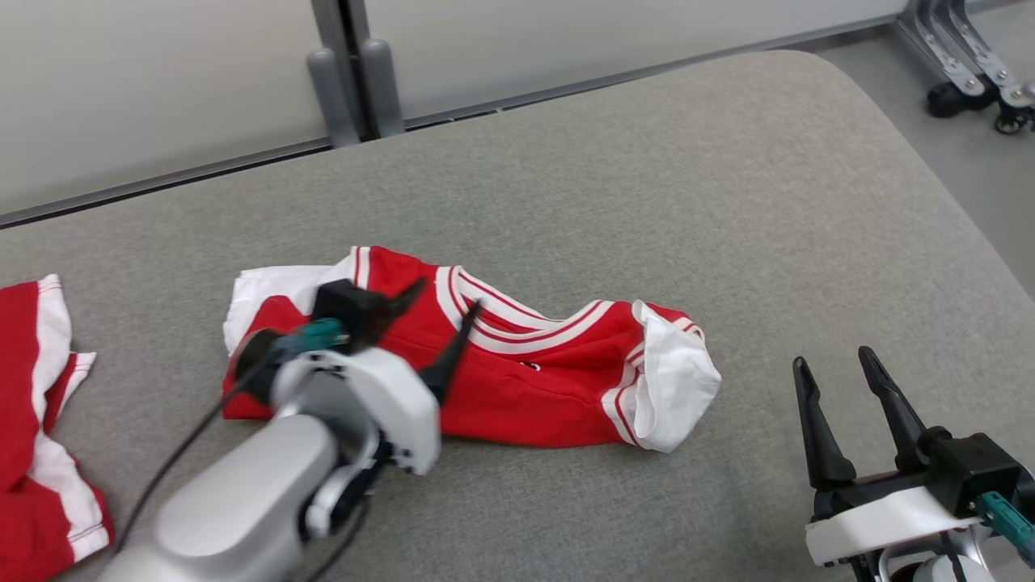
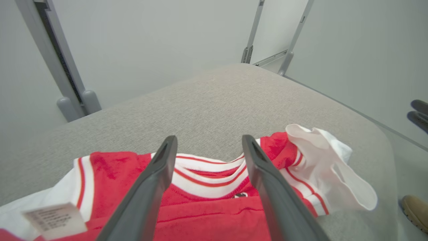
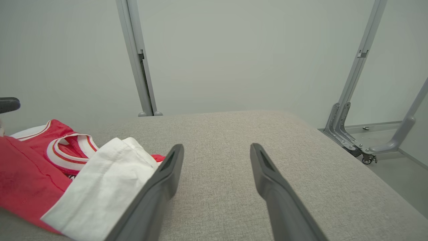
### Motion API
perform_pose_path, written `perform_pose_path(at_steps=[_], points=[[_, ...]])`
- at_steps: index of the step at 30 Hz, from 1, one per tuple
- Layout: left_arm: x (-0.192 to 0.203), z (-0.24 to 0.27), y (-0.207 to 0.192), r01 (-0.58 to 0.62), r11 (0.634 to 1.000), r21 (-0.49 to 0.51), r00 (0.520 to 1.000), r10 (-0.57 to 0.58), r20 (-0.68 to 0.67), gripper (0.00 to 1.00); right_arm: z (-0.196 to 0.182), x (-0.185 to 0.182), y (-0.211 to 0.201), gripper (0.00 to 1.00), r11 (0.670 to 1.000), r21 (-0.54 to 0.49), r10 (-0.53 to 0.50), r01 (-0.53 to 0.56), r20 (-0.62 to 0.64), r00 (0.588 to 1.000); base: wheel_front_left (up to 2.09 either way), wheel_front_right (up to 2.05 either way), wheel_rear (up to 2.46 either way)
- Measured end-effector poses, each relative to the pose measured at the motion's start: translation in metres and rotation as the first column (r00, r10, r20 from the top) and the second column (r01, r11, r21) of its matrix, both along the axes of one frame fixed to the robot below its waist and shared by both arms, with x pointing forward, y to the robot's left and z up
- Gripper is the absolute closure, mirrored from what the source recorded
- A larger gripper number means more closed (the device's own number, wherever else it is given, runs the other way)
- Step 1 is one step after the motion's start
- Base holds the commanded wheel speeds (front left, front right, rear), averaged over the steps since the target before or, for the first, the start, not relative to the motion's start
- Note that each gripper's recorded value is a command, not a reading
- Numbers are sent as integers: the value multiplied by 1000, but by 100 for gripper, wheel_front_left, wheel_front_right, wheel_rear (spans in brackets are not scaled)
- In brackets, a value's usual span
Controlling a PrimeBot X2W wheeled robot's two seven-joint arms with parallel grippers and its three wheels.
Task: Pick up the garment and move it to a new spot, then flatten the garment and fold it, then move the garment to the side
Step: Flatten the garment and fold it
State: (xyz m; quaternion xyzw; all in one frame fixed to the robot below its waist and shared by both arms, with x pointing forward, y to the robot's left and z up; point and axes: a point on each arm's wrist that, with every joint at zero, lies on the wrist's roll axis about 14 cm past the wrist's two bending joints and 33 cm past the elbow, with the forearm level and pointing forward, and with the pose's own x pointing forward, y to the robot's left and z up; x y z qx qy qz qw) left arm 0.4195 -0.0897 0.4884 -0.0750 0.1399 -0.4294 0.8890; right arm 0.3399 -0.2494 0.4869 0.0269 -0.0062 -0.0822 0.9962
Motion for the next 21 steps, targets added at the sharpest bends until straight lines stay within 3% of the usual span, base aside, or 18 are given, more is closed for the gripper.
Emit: perform_pose_path(at_steps=[5,12,17,21], points=[[25,-24,74,-191,973,131,980,196,-29,0,4,6,13,0,999,-6,44,-44,14,999,0,0,0],[49,-57,127,-296,921,252,934,334,-123,0,2,13,18,0,998,-14,62,-62,7,998,0,0,0],[69,-62,137,-305,911,276,922,355,-153,0,-4,13,17,0,998,-16,59,-59,-15,998,0,0,0],[73,-76,136,-247,911,331,920,328,-216,0,-7,13,15,0,999,-11,53,-53,-24,998,0,0,0]])
